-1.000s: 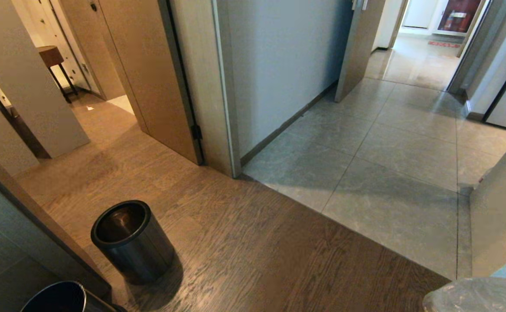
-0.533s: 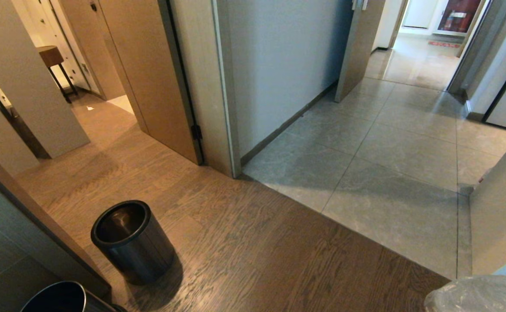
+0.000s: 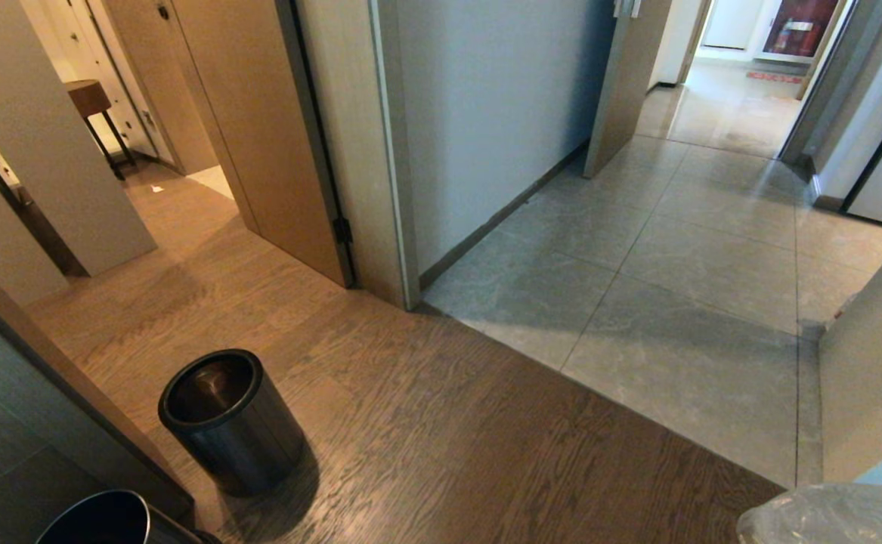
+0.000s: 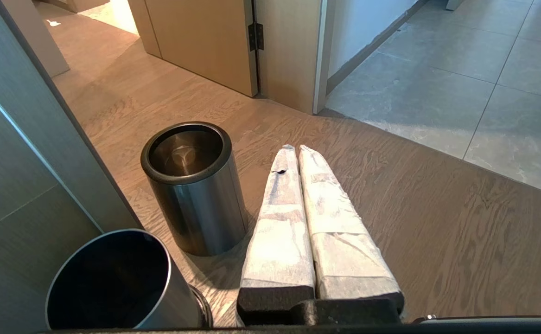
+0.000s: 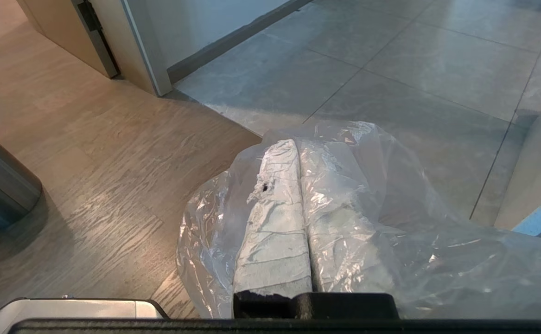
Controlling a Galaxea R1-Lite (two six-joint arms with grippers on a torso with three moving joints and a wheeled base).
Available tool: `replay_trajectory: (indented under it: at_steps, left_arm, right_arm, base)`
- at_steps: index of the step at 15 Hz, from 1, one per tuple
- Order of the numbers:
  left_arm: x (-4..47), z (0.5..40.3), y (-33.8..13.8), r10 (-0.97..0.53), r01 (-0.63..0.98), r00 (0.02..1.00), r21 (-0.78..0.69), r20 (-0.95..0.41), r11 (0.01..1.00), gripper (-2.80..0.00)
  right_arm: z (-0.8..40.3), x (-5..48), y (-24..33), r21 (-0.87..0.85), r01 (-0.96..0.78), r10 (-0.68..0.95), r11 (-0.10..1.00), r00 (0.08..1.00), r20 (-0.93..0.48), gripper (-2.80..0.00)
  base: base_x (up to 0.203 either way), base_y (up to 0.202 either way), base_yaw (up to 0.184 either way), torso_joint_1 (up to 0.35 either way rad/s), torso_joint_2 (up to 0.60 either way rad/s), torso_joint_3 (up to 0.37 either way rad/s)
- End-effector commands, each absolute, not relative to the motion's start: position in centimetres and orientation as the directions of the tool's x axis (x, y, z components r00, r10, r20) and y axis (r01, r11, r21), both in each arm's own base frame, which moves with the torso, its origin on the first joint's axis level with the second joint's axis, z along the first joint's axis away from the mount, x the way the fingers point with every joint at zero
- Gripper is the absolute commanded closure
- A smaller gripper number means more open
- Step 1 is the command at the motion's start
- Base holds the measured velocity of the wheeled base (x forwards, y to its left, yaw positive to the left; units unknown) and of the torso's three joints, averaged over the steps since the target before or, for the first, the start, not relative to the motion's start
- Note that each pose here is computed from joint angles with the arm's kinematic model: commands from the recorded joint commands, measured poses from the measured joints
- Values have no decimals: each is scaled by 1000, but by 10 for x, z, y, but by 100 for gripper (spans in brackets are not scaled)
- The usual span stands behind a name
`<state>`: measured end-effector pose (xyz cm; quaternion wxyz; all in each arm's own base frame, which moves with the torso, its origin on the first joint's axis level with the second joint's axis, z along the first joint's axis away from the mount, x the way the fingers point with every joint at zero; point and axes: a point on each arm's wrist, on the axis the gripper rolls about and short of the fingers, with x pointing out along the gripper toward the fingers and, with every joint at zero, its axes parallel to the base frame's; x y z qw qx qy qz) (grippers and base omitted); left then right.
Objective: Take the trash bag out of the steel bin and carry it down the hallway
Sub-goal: Put the trash bag at the door
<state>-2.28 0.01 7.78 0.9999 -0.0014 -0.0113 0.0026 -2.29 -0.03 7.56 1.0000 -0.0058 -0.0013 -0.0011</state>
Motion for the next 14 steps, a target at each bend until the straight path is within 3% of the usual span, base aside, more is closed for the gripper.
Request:
replay_trajectory:
  at_steps: [1,14]
  left_arm:
    - [-22,74,0,6,-6,1000,-3,11,1000,0]
    - [-22,74,0,6,-6,1000,-3,11,1000,0]
  right_arm:
    - [76,-23,0,-12,2,-2,1000,1000,2,0]
    - [76,-23,0,-12,2,-2,1000,1000,2,0]
  base:
    - [0,0,0,0,0,0]
    - [0,0,0,0,0,0]
